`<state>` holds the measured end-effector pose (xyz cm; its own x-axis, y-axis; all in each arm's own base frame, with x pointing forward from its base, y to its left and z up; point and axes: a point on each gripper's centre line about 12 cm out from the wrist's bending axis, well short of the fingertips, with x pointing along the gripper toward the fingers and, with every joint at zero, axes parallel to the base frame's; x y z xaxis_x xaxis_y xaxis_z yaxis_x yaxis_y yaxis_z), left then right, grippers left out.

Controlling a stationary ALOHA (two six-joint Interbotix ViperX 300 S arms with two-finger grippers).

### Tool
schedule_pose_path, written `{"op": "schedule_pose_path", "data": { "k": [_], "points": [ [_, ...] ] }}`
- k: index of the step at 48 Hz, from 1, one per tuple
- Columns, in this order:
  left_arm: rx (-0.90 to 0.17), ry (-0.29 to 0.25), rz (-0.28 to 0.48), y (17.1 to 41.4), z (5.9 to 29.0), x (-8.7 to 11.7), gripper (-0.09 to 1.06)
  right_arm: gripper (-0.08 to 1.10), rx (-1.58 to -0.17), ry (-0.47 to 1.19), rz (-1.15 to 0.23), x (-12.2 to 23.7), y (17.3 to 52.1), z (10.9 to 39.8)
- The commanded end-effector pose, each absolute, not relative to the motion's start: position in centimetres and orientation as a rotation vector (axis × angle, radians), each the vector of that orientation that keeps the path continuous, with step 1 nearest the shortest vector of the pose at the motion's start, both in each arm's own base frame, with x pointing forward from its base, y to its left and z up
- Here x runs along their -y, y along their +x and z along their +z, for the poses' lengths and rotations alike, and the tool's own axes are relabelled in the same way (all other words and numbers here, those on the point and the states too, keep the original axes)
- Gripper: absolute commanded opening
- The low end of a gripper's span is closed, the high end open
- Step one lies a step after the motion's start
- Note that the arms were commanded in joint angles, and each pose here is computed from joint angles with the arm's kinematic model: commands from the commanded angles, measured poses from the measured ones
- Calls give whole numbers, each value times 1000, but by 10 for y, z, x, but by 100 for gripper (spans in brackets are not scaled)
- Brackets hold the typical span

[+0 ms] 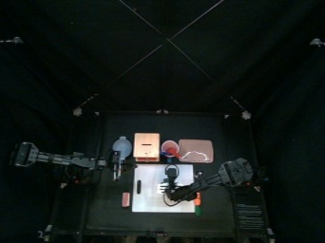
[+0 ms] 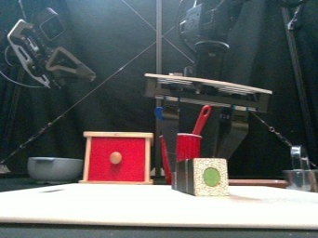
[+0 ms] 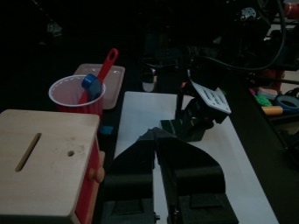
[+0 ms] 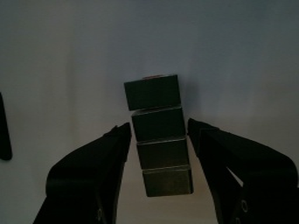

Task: Place sushi on board then cut the sushi with the knife then place the pieces on the plate
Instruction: Pick knife at handle with right hand

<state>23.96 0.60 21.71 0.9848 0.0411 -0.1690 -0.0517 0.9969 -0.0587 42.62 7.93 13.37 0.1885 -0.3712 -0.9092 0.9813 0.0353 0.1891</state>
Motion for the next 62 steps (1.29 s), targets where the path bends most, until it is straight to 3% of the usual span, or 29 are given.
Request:
{"op": "schedule_pose_path", "data": {
  "k": [1,19,33,48,62],
  "points": [
    [-152,-62,49,242,223,-7,39,88,-720,1035,-1146,-76,425,178],
    [-147,-69,52,241,223,-7,39,87,-825,788,-927,-72,414,218],
    [-146,-108,87,241,223,-13,39,87,-864,580,-780,-70,406,240],
    [-144,-165,132,240,223,-19,39,87,-744,490,-702,-52,375,279],
    [-135,-175,155,241,225,-24,39,87,-594,488,-632,-13,334,318]
  ]
}}
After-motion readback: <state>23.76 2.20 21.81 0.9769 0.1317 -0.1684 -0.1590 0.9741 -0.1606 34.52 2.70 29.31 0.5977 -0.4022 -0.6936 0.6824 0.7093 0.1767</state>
